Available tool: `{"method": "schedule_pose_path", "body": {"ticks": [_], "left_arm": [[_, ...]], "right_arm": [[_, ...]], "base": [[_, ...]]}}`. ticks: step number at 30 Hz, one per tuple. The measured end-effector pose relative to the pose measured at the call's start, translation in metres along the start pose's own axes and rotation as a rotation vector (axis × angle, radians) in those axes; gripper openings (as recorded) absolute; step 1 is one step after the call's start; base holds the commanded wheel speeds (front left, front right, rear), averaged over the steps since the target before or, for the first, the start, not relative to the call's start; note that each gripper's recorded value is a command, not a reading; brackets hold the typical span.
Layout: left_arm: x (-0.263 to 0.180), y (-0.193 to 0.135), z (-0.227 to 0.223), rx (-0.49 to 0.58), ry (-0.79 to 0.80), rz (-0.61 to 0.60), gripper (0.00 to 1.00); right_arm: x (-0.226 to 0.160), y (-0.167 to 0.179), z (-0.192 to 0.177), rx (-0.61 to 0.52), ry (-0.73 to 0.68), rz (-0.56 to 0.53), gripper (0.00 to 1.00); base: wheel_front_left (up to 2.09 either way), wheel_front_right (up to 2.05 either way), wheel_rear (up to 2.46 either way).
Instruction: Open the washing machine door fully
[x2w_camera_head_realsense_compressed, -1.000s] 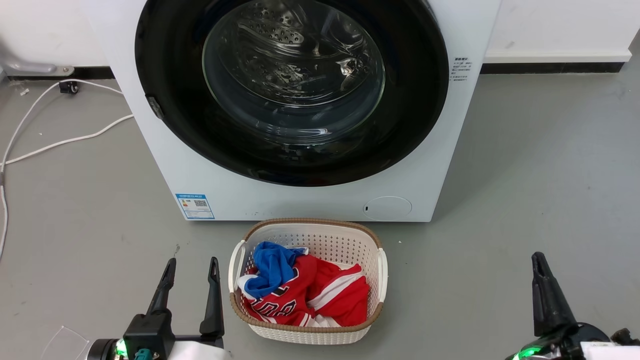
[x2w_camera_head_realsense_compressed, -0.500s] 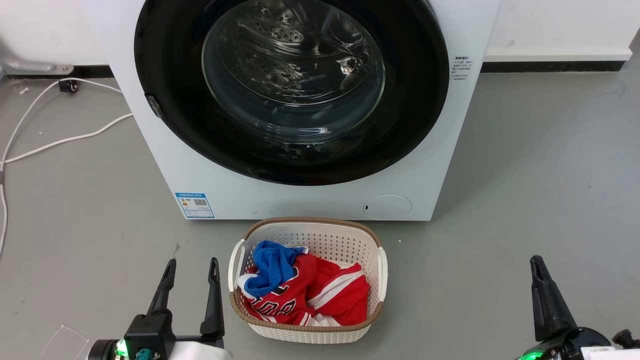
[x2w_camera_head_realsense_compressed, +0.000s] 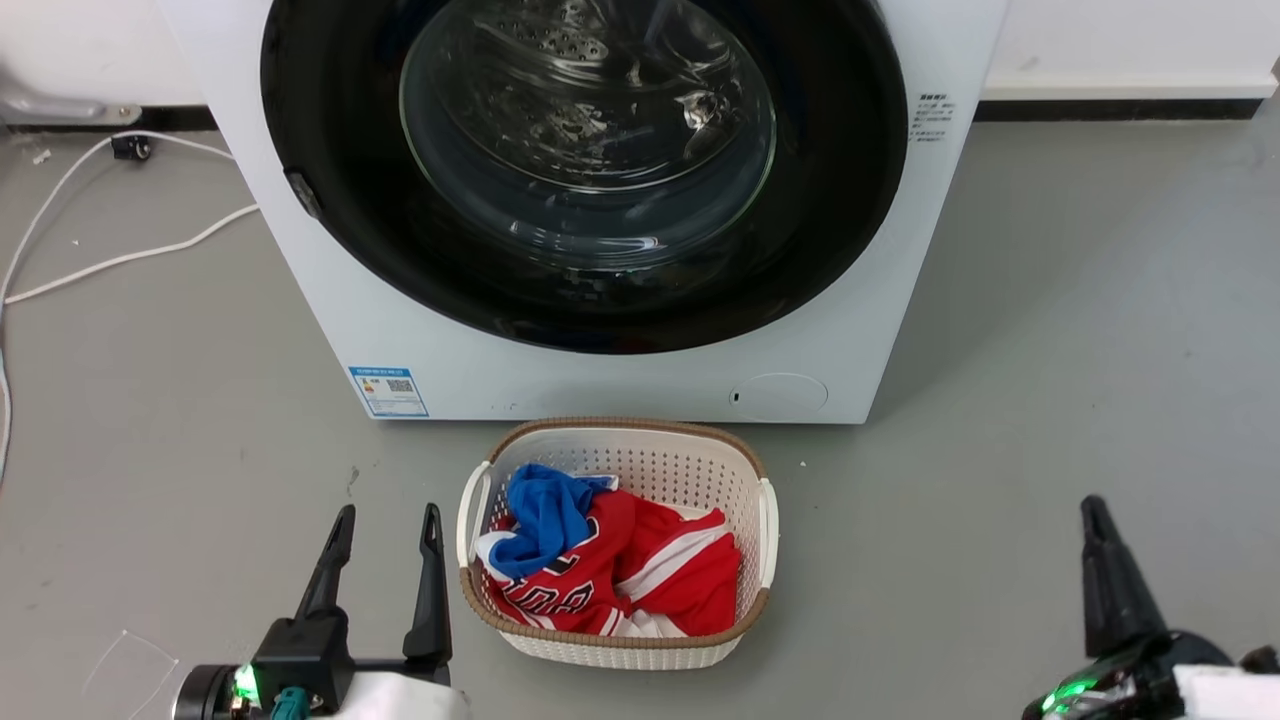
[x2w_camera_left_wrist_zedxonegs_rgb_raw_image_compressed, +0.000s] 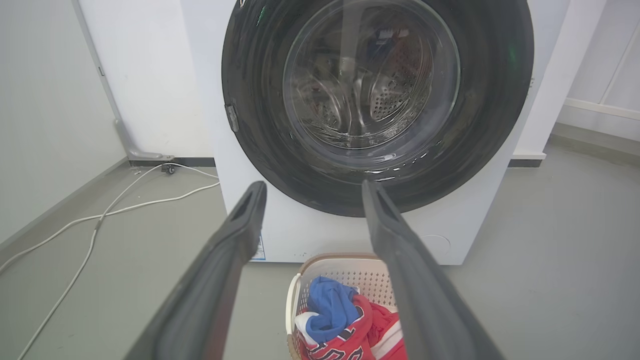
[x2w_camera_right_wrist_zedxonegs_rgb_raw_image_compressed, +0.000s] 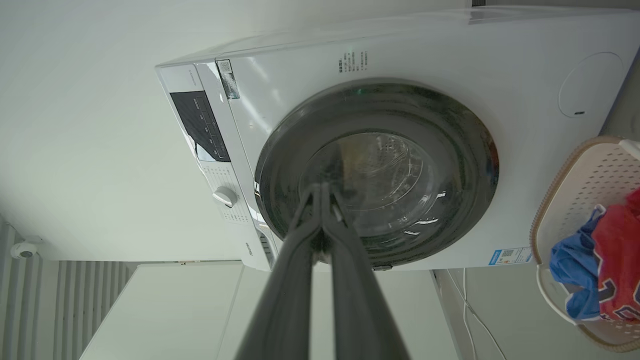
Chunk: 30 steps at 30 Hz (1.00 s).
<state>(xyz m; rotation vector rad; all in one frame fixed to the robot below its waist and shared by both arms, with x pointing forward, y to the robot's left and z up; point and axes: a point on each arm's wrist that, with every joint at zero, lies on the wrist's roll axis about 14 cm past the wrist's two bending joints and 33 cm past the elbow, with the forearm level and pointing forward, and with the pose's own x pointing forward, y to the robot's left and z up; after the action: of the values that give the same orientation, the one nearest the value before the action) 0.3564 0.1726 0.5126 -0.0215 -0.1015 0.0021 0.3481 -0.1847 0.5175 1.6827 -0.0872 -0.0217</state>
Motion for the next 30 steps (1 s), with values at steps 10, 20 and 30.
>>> {"method": "schedule_pose_path", "body": {"ticks": [10,20,30], "left_arm": [[0.026,0.004,-0.004,0.01,0.0,-0.007,1.0],[0.065,0.009,-0.018,0.02,0.004,-0.013,1.0],[0.095,0.016,-0.051,0.024,0.051,-0.012,1.0]], "right_arm": [[0.066,0.019,0.04,-0.006,-0.073,0.073,0.0],[0.159,0.034,0.04,-0.074,0.035,0.136,0.0],[0.247,0.026,0.011,-0.174,0.178,0.143,0.0]], "base": [[0.0,0.0,0.0],[0.0,0.0,0.0],[0.0,0.0,0.0]]}}
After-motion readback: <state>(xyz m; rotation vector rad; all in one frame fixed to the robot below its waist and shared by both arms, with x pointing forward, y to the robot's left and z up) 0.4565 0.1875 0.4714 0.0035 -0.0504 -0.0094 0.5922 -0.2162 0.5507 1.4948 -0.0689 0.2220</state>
